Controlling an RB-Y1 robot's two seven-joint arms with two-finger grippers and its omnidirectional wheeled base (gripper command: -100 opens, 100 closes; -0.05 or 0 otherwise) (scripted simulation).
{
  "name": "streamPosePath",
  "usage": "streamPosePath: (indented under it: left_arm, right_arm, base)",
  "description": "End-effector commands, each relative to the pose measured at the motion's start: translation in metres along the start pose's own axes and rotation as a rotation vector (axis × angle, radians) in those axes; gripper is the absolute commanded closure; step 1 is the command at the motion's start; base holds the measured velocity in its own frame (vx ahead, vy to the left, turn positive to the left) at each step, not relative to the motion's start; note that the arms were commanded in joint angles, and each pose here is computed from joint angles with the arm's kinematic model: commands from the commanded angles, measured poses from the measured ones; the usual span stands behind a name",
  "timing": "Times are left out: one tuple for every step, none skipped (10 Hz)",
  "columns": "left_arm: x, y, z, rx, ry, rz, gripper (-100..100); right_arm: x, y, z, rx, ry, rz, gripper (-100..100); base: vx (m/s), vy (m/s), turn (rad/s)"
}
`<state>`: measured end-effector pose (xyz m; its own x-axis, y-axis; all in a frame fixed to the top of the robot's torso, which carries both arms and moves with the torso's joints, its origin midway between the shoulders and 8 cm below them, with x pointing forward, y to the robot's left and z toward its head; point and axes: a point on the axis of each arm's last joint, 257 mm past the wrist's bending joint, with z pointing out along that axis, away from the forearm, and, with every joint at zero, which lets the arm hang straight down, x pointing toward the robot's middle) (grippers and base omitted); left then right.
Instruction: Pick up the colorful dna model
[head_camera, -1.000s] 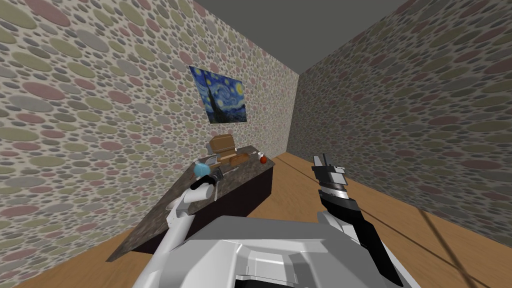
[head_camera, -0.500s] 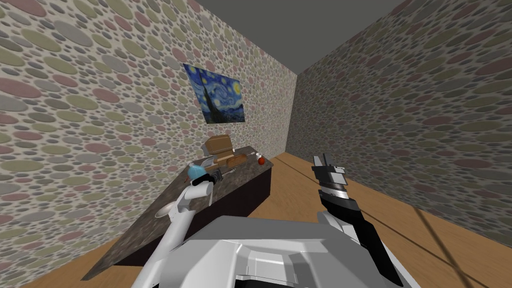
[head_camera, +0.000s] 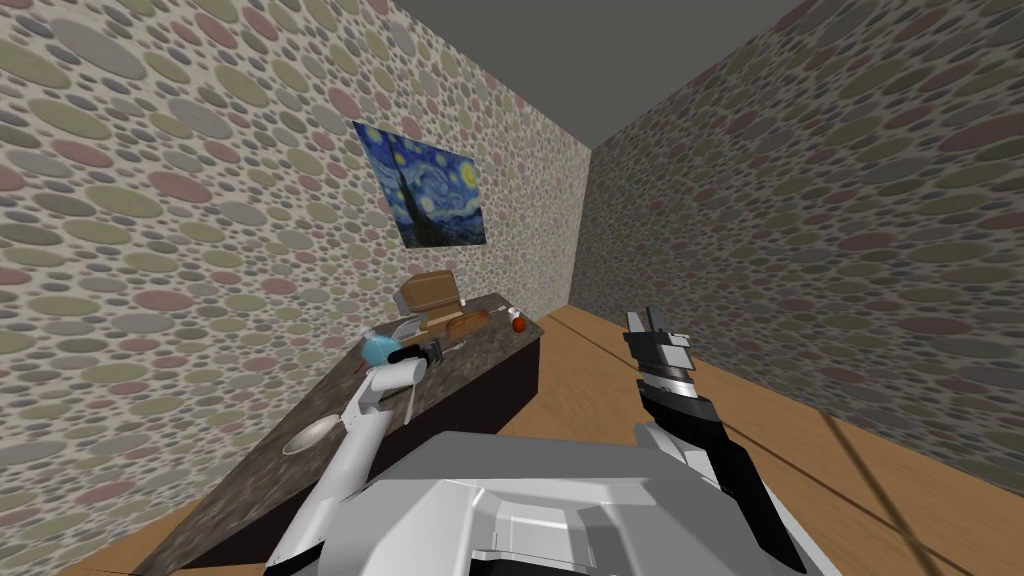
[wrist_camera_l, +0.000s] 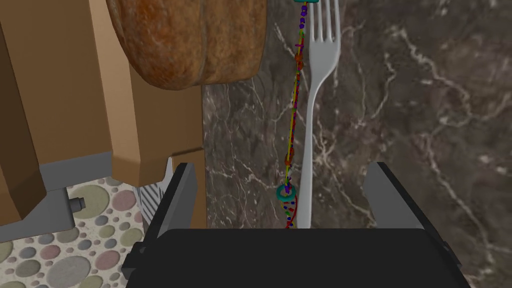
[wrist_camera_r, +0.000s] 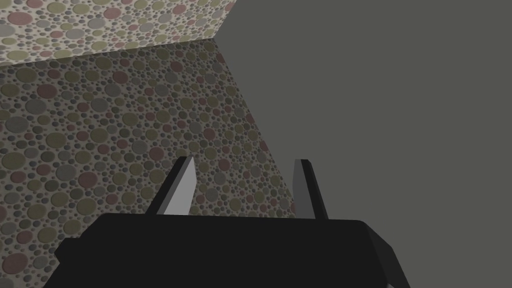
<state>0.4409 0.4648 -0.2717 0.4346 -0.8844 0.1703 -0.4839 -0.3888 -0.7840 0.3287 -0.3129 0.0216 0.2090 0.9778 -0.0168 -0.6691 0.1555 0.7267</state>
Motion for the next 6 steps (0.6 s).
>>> streamPosePath:
  left_arm:
    - [-0.006, 0.003, 0.003, -0.036, -0.02, 0.001, -100]
    - [-0.01, 0.004, 0.005, -0.057, -0.035, 0.002, -100]
    - [-0.015, 0.006, 0.007, -0.079, -0.049, 0.003, -100]
    - [-0.019, 0.008, 0.008, -0.104, -0.064, 0.004, -100]
    - [-0.023, 0.01, 0.009, -0.127, -0.078, 0.006, -100]
    - [-0.026, 0.012, 0.01, -0.145, -0.09, 0.007, -100]
  right_arm:
    - [0.0, 0.0, 0.0, 0.0, 0.0, 0.0, 0]
    - [0.0, 0.0, 0.0, 0.0, 0.0, 0.0, 0]
    - [0.0, 0.0, 0.0, 0.0, 0.0, 0.0, 0]
    - [0.0, 0.0, 0.0, 0.0, 0.0, 0.0, 0]
    - [0.0, 0.0, 0.0, 0.0, 0.0, 0.0, 0]
    - [0.0, 0.0, 0.0, 0.0, 0.0, 0.0, 0]
  base:
    - [0.047, -0.024, -0.021]
    - [0.061, -0.036, -0.036]
    - [0.07, -0.052, -0.026]
    - [0.078, -0.048, -0.016]
    - [0.073, -0.033, -0.016]
    - [0.065, -0.023, -0.013]
